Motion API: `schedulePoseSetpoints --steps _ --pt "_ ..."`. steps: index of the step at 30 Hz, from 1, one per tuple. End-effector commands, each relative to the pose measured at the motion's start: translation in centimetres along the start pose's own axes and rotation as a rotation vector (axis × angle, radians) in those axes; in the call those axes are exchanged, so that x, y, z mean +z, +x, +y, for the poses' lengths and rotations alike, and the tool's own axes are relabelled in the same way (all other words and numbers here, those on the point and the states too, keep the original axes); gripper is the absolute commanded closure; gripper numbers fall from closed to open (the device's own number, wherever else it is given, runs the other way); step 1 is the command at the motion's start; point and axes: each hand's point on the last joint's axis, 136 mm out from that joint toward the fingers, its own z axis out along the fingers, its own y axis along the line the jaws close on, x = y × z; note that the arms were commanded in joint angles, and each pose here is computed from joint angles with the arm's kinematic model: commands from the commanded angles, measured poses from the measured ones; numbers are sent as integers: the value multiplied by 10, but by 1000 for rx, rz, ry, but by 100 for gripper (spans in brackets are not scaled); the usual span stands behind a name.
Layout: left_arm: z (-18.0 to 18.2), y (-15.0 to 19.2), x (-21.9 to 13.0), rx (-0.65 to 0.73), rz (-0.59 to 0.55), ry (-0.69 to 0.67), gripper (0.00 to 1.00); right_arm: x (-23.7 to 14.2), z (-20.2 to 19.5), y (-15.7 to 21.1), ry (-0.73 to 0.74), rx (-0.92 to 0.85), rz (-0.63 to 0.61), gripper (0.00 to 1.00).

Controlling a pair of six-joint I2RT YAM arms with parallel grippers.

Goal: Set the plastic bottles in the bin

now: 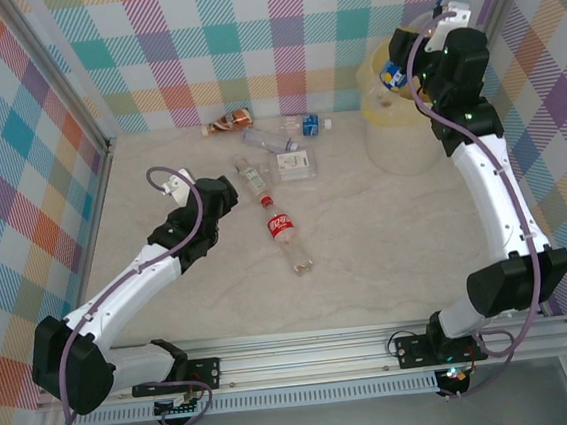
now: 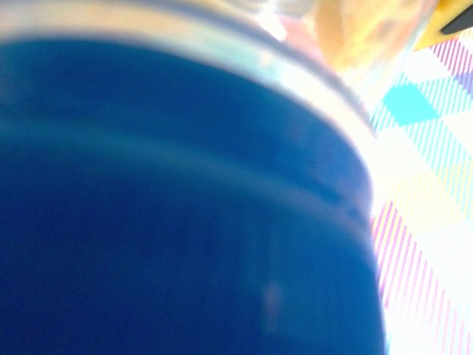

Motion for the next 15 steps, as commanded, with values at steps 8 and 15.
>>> schedulePoseSetpoints --steps 8,15 --pt "20 -3 1 -36 -7 -57 0 49 -26 -21 144 -223 -16 49" --pt "25 -5 -1 -54 -18 -55 0 75 -48 -4 245 -328 62 48"
